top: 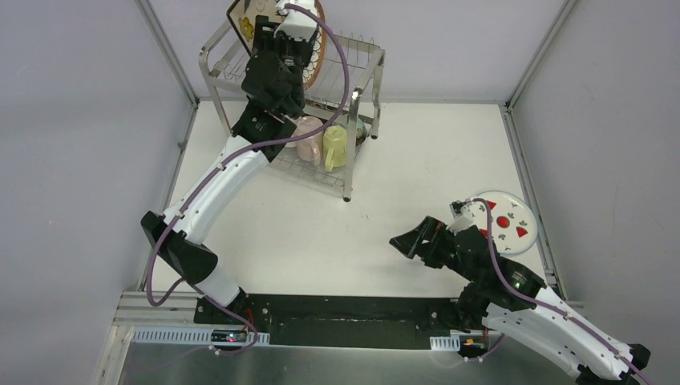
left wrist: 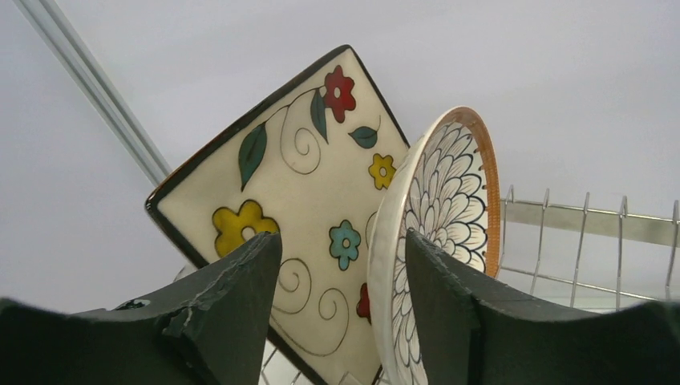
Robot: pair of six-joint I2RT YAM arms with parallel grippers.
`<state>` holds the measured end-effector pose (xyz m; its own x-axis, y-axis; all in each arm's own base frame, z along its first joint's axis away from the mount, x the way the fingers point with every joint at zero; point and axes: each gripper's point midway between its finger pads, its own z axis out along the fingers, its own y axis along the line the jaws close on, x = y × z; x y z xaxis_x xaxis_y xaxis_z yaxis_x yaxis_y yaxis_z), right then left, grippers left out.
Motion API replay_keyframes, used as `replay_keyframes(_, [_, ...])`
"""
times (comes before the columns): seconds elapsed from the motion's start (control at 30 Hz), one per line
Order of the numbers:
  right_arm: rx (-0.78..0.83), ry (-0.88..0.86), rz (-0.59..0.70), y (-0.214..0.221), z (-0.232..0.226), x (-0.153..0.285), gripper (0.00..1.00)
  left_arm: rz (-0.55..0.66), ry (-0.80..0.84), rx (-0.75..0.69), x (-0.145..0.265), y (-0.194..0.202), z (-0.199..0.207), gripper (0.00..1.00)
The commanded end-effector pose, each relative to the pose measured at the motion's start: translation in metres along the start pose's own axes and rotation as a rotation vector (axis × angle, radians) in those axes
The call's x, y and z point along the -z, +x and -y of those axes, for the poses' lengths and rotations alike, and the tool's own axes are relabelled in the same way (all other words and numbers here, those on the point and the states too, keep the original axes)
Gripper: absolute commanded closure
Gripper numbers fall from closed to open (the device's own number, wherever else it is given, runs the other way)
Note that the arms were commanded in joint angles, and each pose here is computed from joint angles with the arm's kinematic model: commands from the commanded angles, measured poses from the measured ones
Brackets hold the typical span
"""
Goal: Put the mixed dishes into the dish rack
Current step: Insert the plate into the dish rack, then move the plate to the center of the board.
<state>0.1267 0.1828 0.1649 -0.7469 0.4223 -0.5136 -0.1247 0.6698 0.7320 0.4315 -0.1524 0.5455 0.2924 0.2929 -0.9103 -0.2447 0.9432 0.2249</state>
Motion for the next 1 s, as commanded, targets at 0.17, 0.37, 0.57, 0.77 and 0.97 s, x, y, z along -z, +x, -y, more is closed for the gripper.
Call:
replay_keyframes(0.17, [-0.051, 0.099, 0.082, -0.016, 0.014, 0.004, 0.0, -0.05, 0.15, 0.156, 0.047, -0.022, -0.031, 0.25])
replay_keyframes(0.37, [-0.076, 0.204, 0.186, -0.037, 0.03, 0.013, 0.0, -0.075, 0.234, 0.279, 0.099, -0.022, -0.063, 0.06])
replay_keyframes(0.57, [-0.026, 0.319, 0.302, -0.064, 0.043, 0.028, 0.0, -0.122, 0.341, 0.365, 0.155, -0.003, -0.083, 0.01])
replay_keyframes(0.77, [0.062, 0.508, 0.431, -0.094, 0.063, 0.042, 0.0, -0.208, 0.566, 0.459, 0.216, 0.032, -0.061, 0.01])
replay_keyframes(0.97, [0.234, 0.695, 0.496, -0.122, 0.07, 0.045, 0.0, -0.373, 0.774, 0.467, 0.266, 0.094, -0.016, 0.01])
